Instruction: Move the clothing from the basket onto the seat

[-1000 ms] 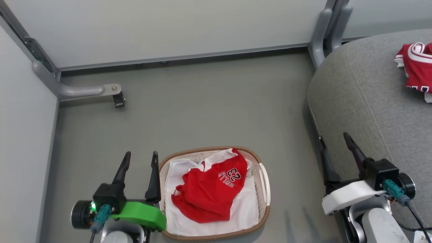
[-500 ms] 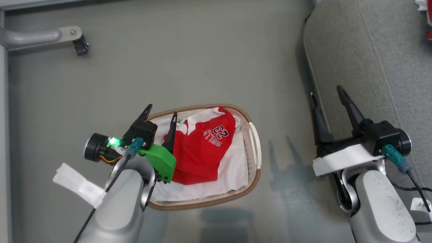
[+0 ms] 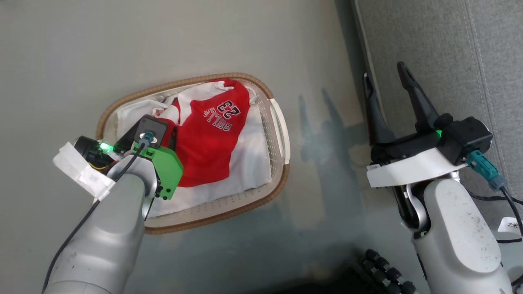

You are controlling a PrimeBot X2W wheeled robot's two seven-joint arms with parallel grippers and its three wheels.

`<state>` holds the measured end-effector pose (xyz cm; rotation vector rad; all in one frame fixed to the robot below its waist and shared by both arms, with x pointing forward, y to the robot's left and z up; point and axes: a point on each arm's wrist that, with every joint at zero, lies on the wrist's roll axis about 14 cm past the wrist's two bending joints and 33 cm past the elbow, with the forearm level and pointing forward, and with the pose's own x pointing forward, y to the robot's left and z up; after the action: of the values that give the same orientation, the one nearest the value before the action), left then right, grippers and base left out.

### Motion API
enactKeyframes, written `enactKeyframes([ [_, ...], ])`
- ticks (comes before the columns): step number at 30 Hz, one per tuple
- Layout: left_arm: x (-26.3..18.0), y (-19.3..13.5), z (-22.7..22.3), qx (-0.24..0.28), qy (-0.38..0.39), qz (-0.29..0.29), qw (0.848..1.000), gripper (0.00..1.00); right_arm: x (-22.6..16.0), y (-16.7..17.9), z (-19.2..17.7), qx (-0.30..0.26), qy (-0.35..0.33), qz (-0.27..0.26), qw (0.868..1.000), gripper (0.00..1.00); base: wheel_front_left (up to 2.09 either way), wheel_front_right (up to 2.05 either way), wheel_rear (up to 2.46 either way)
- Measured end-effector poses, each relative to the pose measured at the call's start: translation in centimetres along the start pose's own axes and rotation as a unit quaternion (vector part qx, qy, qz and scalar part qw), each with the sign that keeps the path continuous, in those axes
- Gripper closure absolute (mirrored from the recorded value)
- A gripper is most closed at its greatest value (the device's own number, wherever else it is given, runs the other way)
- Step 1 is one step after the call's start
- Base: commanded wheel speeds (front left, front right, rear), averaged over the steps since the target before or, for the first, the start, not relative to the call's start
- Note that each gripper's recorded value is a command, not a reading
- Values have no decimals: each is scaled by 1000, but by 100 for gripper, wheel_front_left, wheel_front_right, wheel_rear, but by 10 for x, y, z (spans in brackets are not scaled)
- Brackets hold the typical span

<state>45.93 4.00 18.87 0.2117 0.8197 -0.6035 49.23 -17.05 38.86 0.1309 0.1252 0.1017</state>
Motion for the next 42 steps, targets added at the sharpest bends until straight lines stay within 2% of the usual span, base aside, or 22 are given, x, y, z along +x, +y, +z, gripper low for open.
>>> enactKeyframes([
  [14,62,-21,-46,8,73,-35,997,0,-10,-31,-43,-3,58,-37,998,0,0,0,0],
  [17,67,-28,-46,2,72,-43,996,100,-12,-34,-46,-4,63,-41,997,0,0,0,0],
  [24,60,-38,-29,-7,29,-48,998,100,-13,-34,-40,-3,58,-43,997,0,0,0,0],
  [33,19,-51,-7,-30,-26,-52,998,100,-24,-34,-22,-27,50,-47,997,0,0,0,0],
  [42,-38,-51,68,-27,-147,-42,988,100,-51,-26,-1,-42,40,-47,997,0,0,0,0],
])
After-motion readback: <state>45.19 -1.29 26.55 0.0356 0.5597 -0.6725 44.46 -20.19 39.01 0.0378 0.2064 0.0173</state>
